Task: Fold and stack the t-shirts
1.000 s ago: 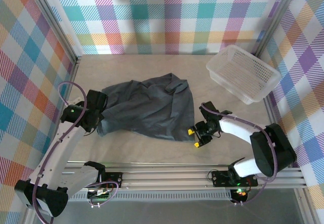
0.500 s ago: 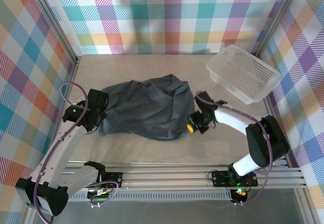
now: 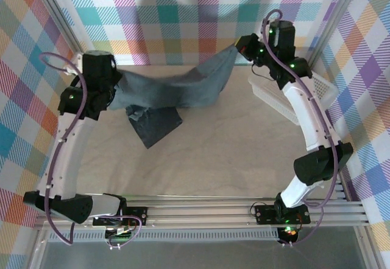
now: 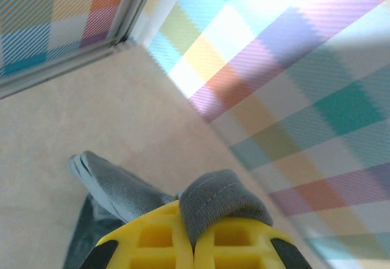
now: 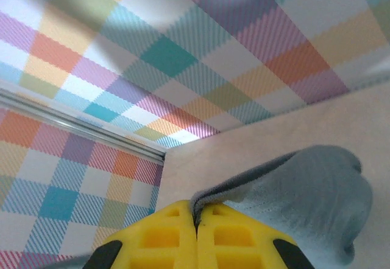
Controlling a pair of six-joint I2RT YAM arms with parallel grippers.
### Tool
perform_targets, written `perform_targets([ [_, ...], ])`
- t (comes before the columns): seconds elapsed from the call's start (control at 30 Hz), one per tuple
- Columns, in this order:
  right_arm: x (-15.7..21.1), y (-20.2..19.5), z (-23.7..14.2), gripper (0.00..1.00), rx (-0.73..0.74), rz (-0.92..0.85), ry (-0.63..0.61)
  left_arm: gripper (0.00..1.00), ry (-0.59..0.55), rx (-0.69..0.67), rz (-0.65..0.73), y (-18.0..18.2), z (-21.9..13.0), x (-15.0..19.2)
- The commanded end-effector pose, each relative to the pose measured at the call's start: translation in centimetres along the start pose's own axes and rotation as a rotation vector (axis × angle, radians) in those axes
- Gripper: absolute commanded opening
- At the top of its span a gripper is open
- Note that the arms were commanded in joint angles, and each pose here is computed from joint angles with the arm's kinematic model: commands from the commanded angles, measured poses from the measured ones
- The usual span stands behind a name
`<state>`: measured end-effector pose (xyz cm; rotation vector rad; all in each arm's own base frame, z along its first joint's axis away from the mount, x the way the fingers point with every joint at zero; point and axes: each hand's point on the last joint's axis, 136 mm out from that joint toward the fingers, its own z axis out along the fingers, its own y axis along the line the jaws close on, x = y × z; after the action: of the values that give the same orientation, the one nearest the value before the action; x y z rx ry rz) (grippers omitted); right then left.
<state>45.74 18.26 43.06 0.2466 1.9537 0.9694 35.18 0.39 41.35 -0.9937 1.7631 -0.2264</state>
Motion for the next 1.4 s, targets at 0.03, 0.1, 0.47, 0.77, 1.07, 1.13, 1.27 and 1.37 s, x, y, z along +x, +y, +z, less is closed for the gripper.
perform_targets([
  [0.03, -1.9, 5.0, -5.2, 0.00, -0.171, -0.177, -0.096, 0.00, -0.175, 0.133, -0.064, 0.3, -6.8, -5.9],
  [0.1, -2.5, 6.5, -7.9, 0.00, -0.222, -0.193, -0.152, 0.00, -0.237, 0.198, -0.075, 0.8, -9.8, -7.6],
  [0.47, -5.6, 10.0, -14.3, 0.00, -0.360, -0.144, -0.298, 0.00, -0.352, 0.368, -0.118, -3.5, -14.5, -13.1],
  [0.77, -7.1, 6.7, -2.5, 0.00, -0.351, -0.003, -0.105, 0.00, -0.108, 0.211, -0.073, -9.1, 1.6, -8.6],
  [1.07, -10.9, 5.1, 4.4, 0.00, -0.408, 0.054, -0.062, 0.00, -0.028, 0.320, -0.053, -13.3, 8.8, -9.1],
  [1.13, -12.2, 4.8, 4.0, 0.00, -0.419, 0.077, -0.092, 0.00, -0.066, 0.369, -0.069, -14.1, 7.4, -10.5],
  [1.27, -14.7, 4.7, 1.2, 0.00, -0.409, 0.060, -0.168, 0.00, -0.155, 0.458, -0.107, -14.8, 2.1, -13.8],
  [1.37, -16.4, 4.8, -2.0, 0.00, -0.388, 0.037, -0.229, 0.00, -0.236, 0.506, -0.136, -14.3, -3.6, -16.4],
])
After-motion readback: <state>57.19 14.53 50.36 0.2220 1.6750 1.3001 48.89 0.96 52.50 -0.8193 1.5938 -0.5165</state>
